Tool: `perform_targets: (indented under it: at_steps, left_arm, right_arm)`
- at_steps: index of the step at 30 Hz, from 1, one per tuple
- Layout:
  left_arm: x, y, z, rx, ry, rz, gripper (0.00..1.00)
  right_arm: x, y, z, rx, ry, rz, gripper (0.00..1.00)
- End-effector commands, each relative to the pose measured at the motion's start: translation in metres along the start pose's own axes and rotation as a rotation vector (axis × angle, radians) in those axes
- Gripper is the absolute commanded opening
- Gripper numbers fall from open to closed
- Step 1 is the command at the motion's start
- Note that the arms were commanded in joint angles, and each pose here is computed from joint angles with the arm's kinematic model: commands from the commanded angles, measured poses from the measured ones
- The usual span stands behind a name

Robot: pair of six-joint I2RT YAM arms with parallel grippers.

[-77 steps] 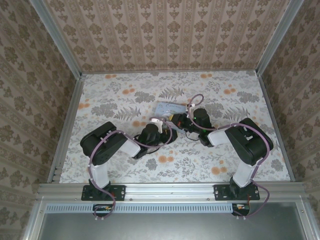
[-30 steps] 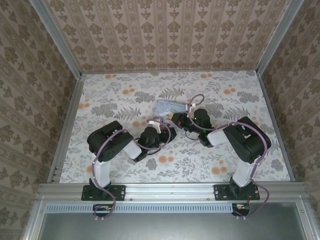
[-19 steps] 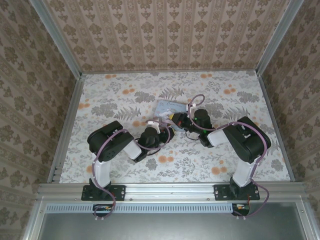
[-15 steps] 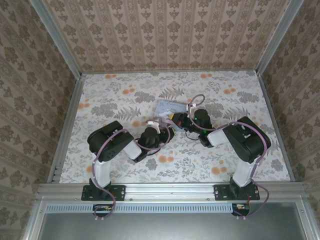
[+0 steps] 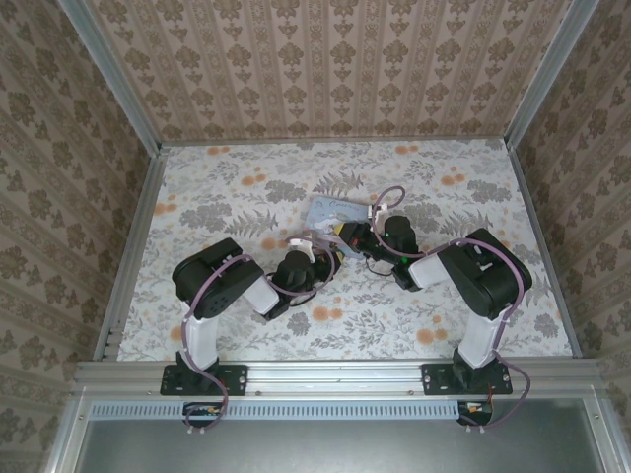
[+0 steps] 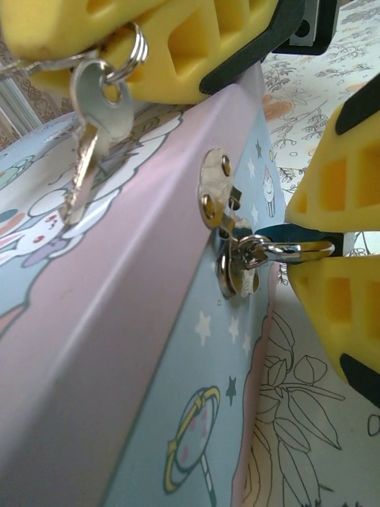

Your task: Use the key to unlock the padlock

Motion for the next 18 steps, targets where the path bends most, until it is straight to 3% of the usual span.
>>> perform_targets:
  at_steps: [1, 5, 18]
  left_arm:
    - [0.001, 0.012, -0.034, -0.005, -0.12, -0.043, 0.11]
    - [-0.003, 0.011, -0.032, 0.003, -0.117, -0.038, 0.27]
    - [-0.015, 0.009, -0.026, 0.015, -0.083, -0.032, 0.33]
  right_arm:
    - [0.003, -0.035, -0.038, -0.082, -0.114, 0.105, 0.0]
    - [0.002, -0.035, -0.038, -0.084, -0.112, 0.105, 0.0]
    - [0.002, -0.037, -0.04, -0.09, -0.112, 0.111, 0.0]
Point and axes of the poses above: each hand's point on the last joint's axis, 136 mm out from that joint toward the fingers, its own x axis back along the fingers, its own z axis along the line the jaws close on, y = z × x, the point moved 2 cm from there along x, back along the fingers, and after that the axes turned 8 degrees about x, right-handed, at the moved point
